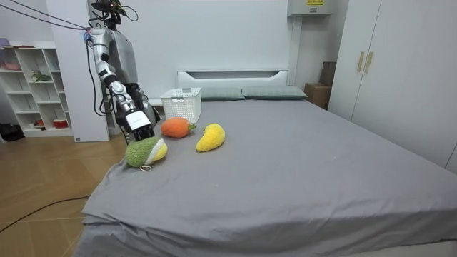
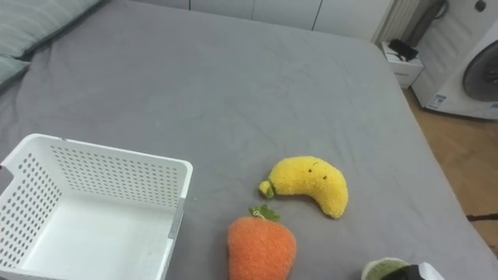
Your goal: Collect toys from the bed
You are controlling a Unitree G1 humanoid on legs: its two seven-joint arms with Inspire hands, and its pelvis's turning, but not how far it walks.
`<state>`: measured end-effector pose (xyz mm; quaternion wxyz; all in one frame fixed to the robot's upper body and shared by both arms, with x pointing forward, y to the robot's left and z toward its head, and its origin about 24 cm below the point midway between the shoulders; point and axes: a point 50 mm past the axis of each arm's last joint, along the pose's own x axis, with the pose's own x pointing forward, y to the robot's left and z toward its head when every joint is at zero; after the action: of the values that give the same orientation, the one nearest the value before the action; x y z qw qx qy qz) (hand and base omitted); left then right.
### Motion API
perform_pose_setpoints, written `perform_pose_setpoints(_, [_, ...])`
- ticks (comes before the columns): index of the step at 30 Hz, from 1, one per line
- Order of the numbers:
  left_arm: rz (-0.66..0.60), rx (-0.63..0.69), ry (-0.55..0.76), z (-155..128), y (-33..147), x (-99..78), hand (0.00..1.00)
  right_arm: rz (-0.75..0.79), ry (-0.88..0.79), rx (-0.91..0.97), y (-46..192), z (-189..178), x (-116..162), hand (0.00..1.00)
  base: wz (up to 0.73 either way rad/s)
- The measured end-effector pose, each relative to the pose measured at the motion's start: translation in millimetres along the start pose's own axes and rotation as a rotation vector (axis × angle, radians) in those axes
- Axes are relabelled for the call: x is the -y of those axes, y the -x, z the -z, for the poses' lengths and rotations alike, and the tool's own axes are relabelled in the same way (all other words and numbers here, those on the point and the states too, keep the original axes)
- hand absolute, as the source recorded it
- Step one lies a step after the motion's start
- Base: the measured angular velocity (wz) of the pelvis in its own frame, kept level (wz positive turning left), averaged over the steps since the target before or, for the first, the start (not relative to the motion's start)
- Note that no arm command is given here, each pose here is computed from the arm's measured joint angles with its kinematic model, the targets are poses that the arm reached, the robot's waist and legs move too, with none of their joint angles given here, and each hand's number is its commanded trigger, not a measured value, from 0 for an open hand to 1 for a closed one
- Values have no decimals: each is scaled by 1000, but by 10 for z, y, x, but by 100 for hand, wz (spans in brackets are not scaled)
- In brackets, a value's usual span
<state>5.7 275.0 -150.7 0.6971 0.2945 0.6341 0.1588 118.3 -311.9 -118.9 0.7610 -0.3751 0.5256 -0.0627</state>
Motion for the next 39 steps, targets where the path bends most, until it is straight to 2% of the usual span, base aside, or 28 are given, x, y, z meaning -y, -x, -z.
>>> perform_pose_setpoints(13, [-2, 1, 1, -4, -1, -4, 0, 12, -6, 25, -1, -49, 39, 100, 0])
perform_pose_setpoints(23, [-11, 22, 9, -52, -3, -25, 0, 105, -30, 168, 47, -366, 262, 100, -1])
perform_pose_setpoints(33, [-24, 42, 36, -114, -6, -54, 0, 339, -61, 500, 453, -975, 789, 100, 0])
perform_pose_setpoints(39, [-33, 49, 45, -117, -2, -46, 0, 402, -73, 592, 608, -1136, 914, 100, -1])
